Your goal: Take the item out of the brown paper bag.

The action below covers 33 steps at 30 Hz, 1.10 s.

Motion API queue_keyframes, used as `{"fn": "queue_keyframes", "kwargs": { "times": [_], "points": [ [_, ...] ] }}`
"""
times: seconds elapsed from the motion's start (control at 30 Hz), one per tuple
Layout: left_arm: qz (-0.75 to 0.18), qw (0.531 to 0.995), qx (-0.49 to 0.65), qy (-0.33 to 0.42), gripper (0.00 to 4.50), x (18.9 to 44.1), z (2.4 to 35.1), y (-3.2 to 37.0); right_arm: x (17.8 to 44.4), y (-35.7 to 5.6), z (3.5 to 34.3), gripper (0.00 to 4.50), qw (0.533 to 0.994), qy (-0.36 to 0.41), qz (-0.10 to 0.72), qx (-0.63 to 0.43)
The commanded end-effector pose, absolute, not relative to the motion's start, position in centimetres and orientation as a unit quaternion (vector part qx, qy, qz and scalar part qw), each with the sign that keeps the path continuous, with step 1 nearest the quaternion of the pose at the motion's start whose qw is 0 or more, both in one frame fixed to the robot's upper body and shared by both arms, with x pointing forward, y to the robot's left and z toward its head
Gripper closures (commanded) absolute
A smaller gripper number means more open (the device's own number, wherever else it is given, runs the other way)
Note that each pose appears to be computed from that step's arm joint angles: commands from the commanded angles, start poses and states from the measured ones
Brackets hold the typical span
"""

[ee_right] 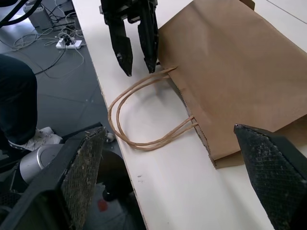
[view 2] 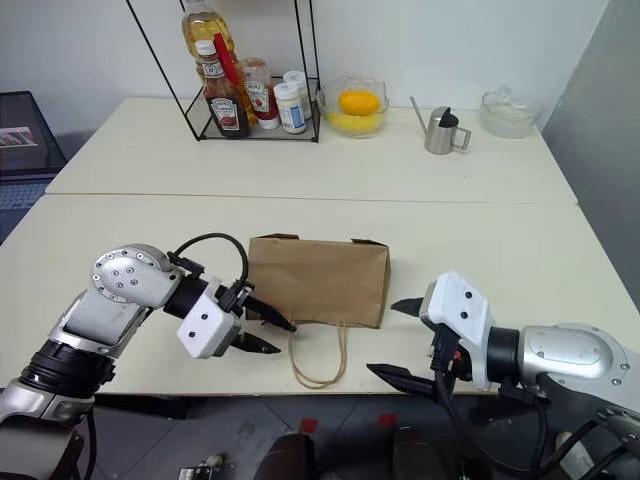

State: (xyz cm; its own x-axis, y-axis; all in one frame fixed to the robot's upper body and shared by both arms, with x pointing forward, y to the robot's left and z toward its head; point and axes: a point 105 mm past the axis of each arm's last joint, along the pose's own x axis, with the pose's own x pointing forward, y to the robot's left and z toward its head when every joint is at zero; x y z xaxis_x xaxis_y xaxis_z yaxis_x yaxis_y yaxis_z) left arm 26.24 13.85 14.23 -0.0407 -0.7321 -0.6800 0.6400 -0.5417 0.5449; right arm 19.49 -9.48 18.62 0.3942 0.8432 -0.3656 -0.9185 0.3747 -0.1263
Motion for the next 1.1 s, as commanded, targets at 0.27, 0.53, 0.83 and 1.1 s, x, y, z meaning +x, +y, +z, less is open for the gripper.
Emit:
{"fn": "queue_keyframes", "kwargs": {
  "times": [0.27,0.53,0.83,1.1],
  "points": [
    [-0.699,0.474,0.528,-0.087,2.70,27.4,13.1,12.3,19.3,-8.8,19.2,0.00,0.814,0.100,0.546,-0.171],
    [-0.703,0.479,0.513,-0.118,3.08,27.3,12.5,10.5,19.4,-8.8,19.1,0.00,0.816,0.100,0.541,-0.175],
    [-0.702,0.535,0.456,-0.111,4.49,27.5,13.4,9.4,18.8,-8.7,18.2,0.00,0.808,0.088,0.537,-0.228],
    [-0.667,0.633,0.385,-0.083,4.49,29.3,16.0,9.5,17.8,-8.7,15.2,0.00,0.715,0.032,0.587,-0.378]
  ]
}}
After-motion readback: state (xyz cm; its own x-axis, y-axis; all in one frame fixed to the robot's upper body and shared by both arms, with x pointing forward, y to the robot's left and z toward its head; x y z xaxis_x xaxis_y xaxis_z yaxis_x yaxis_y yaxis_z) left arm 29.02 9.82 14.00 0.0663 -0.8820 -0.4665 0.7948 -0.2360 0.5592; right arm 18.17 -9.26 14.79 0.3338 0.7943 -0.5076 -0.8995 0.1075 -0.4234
